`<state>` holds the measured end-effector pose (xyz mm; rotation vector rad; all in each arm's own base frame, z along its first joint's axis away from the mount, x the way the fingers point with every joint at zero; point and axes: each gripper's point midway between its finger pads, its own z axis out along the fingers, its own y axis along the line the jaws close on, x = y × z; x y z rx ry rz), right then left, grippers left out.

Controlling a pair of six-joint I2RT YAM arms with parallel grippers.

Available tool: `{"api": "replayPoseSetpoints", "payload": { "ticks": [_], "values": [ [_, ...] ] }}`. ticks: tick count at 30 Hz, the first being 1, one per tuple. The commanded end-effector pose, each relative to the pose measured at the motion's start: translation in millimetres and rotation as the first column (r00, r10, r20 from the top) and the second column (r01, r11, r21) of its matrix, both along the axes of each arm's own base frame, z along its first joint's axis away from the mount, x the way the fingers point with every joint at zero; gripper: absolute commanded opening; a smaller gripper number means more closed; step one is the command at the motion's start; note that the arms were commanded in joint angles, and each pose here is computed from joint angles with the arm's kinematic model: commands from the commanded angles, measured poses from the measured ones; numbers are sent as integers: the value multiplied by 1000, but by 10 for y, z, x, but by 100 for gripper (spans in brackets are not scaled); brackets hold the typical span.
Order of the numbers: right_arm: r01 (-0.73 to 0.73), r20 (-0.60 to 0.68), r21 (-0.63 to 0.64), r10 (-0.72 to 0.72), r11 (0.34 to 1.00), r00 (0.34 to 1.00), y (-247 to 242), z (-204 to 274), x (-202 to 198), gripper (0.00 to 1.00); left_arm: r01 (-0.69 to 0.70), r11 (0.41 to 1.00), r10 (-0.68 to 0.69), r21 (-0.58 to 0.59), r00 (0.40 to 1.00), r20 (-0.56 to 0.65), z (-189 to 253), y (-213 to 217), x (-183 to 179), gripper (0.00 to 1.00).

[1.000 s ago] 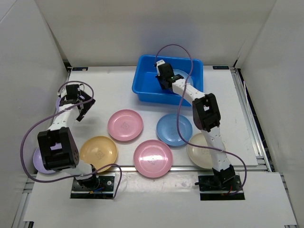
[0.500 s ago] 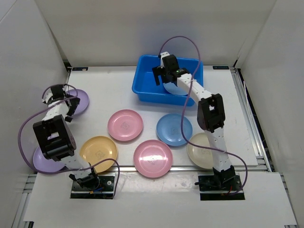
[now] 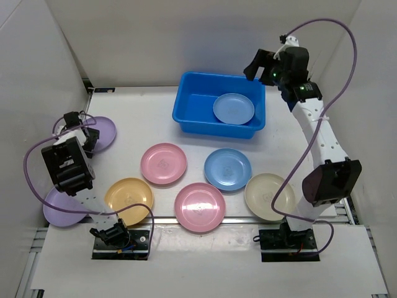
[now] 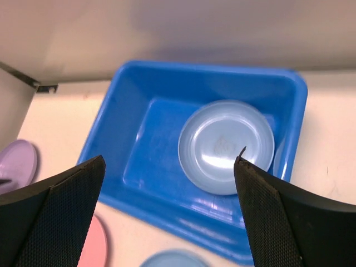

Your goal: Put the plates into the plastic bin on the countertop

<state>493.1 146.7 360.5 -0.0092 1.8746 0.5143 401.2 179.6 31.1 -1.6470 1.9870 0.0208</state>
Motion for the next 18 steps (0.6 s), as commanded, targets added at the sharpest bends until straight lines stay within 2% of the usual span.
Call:
{"api": "replayPoseSetpoints", "payload": {
  "ticks": [1,9,10,12,13,15,18],
  "values": [
    [-22,-115,44,27,999,993,75,-363,-171,99,-27,1000,27,14,999,30,43,133,177,83],
    [90,-86,42,-86,995,993,-209,-248,-515,99,-37,999,37,-28,999,17,-130,128,247,58],
    [101,-59,49,-98,994,993,-267,-147,-582,99,-34,999,35,-30,999,16,-137,122,248,49],
    [115,-55,45,-113,992,992,-306,-167,-644,99,-26,999,27,-35,1000,11,-157,93,237,37],
    [115,-30,53,-114,992,993,-326,-63,-730,99,-25,999,26,-38,1000,18,-130,113,233,25],
    [129,-38,52,-127,990,991,-356,-102,-782,99,0,999,1,-40,1000,24,-103,75,250,10],
    [175,-25,43,-174,984,984,-461,-83,-871,99,58,998,-57,-27,997,56,55,43,322,10]
  ]
}}
